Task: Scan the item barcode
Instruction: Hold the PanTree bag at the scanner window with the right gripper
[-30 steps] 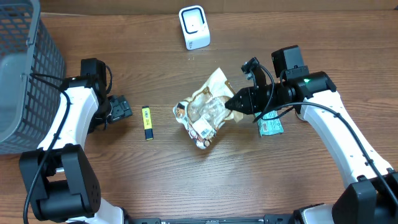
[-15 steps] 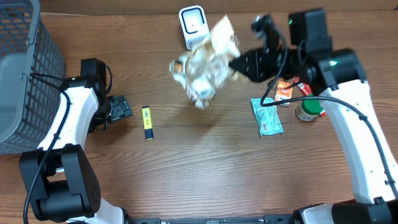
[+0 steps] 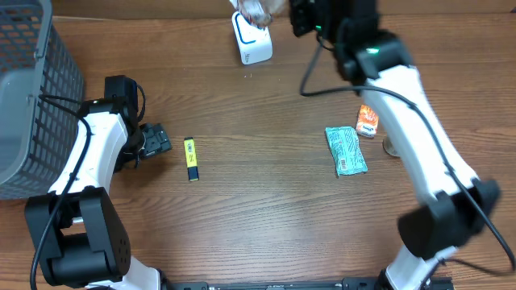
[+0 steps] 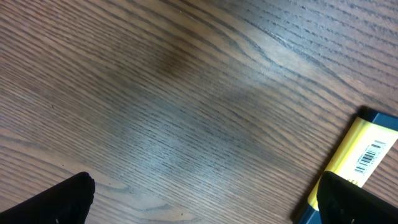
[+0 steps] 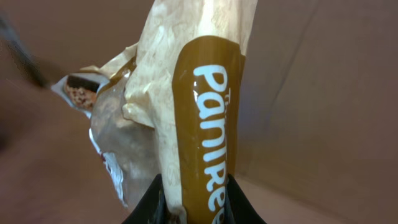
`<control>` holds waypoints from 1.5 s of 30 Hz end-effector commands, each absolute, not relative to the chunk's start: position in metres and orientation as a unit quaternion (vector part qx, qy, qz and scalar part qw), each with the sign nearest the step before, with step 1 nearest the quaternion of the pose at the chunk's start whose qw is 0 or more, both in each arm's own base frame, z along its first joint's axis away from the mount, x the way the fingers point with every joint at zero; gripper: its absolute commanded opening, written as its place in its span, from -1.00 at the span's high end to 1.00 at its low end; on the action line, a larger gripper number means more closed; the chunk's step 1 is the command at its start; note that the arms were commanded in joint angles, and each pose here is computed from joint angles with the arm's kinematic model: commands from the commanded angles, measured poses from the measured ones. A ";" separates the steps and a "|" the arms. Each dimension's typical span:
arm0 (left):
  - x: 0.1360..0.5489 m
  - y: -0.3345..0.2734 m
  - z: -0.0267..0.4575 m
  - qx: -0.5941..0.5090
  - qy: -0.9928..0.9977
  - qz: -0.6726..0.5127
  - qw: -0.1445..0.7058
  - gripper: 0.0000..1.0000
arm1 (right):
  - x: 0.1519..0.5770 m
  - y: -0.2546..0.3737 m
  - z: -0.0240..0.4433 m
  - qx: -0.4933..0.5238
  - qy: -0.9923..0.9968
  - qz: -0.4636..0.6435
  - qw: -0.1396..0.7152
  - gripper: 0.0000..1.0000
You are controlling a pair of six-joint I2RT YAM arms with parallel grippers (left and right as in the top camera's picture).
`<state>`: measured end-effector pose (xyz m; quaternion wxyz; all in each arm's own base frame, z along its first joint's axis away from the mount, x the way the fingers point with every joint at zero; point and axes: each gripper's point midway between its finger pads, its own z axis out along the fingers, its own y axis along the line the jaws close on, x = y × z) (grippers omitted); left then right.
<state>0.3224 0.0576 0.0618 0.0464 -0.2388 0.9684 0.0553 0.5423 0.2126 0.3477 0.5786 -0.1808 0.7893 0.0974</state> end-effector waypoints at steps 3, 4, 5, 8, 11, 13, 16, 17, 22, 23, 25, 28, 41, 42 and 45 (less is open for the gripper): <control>0.320 0.058 0.060 -0.232 0.970 0.061 0.042 -1.00 | 0.592 0.196 0.327 -0.116 0.767 -0.042 0.630 0.93; 0.320 0.058 0.060 -0.232 0.970 0.061 0.042 -1.00 | 0.599 0.195 0.323 -0.112 0.761 -0.057 0.637 0.93; 0.320 0.058 0.060 -0.232 0.970 0.061 0.042 -1.00 | 0.604 0.195 0.320 -0.112 0.754 -0.074 0.643 0.93; 0.320 0.058 0.060 -0.232 0.970 0.061 0.042 -1.00 | 0.623 0.198 0.303 -0.132 0.731 -0.120 0.658 0.93; 0.320 0.058 0.060 -0.232 0.970 0.061 0.042 -1.00 | 0.635 0.202 0.288 -0.147 0.713 -0.152 0.668 0.93; 0.320 0.058 0.060 -0.232 0.970 0.061 0.042 -1.00 | 0.640 0.206 0.276 -0.160 0.708 -0.163 0.668 0.93; 0.320 0.058 0.060 -0.232 0.970 0.061 0.042 -0.99 | 0.644 0.212 0.259 -0.164 0.710 -0.162 0.666 0.93; 0.320 0.058 0.060 -0.232 0.970 0.061 0.042 -1.00 | 0.644 0.214 0.253 -0.167 0.713 -0.161 0.662 0.93; 0.320 0.058 0.060 -0.232 0.970 0.061 0.042 -1.00 | 0.644 0.227 0.233 -0.178 0.720 -0.158 0.652 0.93; 0.320 0.058 0.060 -0.232 0.970 0.061 0.042 -0.99 | 0.642 0.231 0.232 -0.181 0.721 -0.157 0.651 0.93; 0.320 0.058 0.060 -0.232 0.970 0.061 0.042 -0.99 | 0.639 0.238 0.229 -0.187 0.723 -0.154 0.647 0.93; 0.320 0.058 0.060 -0.232 0.970 0.061 0.042 -1.00 | 0.635 0.241 0.227 -0.181 0.727 -0.167 0.641 0.93; 0.320 0.058 0.060 -0.232 0.970 0.061 0.042 -1.00 | 0.627 0.238 0.206 -0.184 0.747 -0.195 0.608 0.93; 0.320 0.058 0.060 -0.232 0.970 0.061 0.042 -1.00 | 0.627 0.236 0.207 -0.180 0.747 -0.200 0.608 0.93; 0.320 0.058 0.060 -0.232 0.970 0.061 0.042 -1.00 | 0.627 0.219 0.225 -0.128 0.732 -0.232 0.627 0.93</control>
